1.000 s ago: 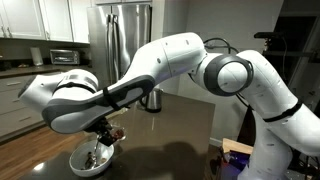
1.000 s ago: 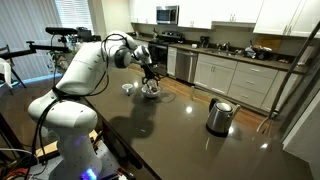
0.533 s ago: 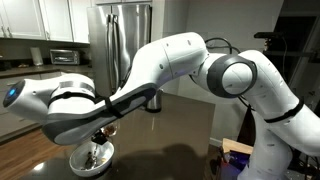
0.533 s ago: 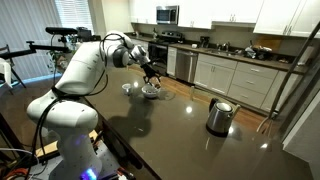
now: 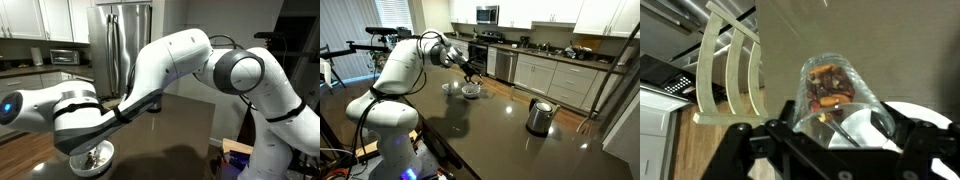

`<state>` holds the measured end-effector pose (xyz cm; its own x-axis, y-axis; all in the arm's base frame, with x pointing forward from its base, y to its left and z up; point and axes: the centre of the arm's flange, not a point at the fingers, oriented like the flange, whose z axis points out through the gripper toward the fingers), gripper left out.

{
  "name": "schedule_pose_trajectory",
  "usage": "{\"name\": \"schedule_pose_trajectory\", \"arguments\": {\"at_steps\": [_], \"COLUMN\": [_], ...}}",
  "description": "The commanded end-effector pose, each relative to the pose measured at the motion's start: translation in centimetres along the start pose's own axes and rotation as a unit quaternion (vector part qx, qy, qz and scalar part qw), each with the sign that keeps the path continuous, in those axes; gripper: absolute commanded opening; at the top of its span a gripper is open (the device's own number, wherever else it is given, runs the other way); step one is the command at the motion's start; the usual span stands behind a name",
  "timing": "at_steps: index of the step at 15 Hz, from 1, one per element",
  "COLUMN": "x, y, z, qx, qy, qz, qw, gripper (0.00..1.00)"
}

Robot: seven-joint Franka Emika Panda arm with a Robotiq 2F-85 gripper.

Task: Pour the contents in the cup into the bowl

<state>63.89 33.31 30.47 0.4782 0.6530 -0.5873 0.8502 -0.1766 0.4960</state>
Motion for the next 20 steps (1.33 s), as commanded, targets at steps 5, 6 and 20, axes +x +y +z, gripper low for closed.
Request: {"name": "schedule_pose_trajectory", "arguments": {"at_steps": [5,6,20], "x": [-4.6,-5.2,-5.7], "y": [-2.0,-2.2,-6.2], "z": [-1.0,-1.1,-3.5], "qx": [-0.046,-0.037,-0.089], "qy": [-0.004,-0.004,0.025], "qz": [0.006,0.004,-0.033], "qw": [0.9989,0.9993,0.9952], "gripper": [0.55,0.55,0.55]}}
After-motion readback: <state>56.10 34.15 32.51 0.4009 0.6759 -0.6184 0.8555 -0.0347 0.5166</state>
